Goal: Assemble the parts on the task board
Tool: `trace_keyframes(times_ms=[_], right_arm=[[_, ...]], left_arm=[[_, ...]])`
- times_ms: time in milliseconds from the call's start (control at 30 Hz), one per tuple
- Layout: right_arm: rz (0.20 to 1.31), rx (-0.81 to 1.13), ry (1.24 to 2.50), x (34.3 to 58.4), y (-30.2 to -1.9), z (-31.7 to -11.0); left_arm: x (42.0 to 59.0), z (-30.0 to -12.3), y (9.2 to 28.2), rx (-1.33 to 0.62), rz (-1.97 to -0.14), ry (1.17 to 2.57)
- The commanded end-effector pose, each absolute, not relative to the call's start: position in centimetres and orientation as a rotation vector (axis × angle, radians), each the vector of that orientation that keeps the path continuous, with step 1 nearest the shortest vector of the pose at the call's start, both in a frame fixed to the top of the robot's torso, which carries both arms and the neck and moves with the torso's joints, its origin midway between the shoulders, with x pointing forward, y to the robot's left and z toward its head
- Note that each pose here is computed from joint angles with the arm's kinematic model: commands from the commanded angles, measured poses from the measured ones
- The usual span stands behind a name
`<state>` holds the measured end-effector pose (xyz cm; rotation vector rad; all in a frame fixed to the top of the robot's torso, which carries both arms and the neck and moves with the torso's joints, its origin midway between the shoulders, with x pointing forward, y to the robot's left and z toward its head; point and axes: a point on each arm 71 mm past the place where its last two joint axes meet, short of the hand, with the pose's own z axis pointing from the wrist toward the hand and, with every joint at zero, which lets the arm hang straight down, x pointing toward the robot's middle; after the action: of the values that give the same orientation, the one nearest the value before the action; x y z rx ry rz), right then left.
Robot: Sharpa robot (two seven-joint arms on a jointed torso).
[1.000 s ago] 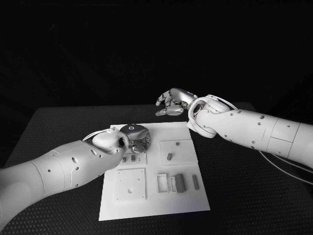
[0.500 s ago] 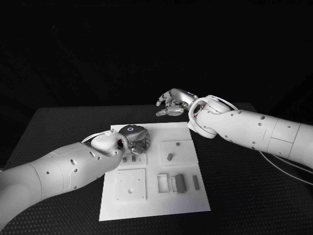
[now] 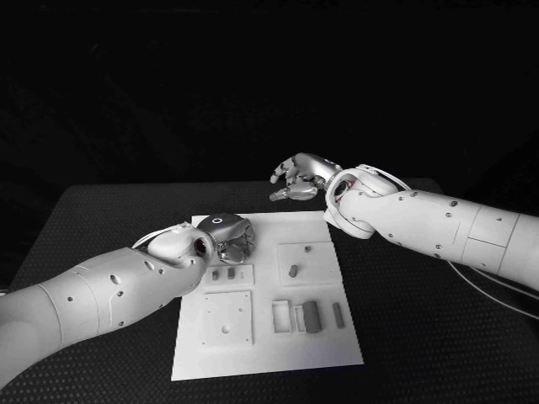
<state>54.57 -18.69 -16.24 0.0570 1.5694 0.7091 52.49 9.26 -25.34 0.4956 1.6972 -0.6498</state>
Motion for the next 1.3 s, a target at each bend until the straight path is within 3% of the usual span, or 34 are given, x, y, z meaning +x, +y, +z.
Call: trace_keyframes(times_ms=[33,367,600,1033,1300], right_arm=[[0.716,0.05,1.572,54.5,-18.6,-16.3],[0.713,0.052,1.573,54.5,-18.8,-16.3],[0.713,0.053,1.574,54.6,-18.9,-16.3],[0.705,0.057,1.575,54.6,-19.3,-16.3],[0.705,0.057,1.575,54.6,-19.3,-16.3]], left_arm=[[52.6,-24.9,9.2,0.458,-0.683,1.677],[52.9,-23.1,10.0,0.367,-0.727,1.652],[52.9,-21.9,11.8,0.34,-0.717,1.676],[52.6,-22.1,15.4,0.305,-0.696,1.703],[52.4,-22.8,15.6,0.318,-0.684,1.742]])
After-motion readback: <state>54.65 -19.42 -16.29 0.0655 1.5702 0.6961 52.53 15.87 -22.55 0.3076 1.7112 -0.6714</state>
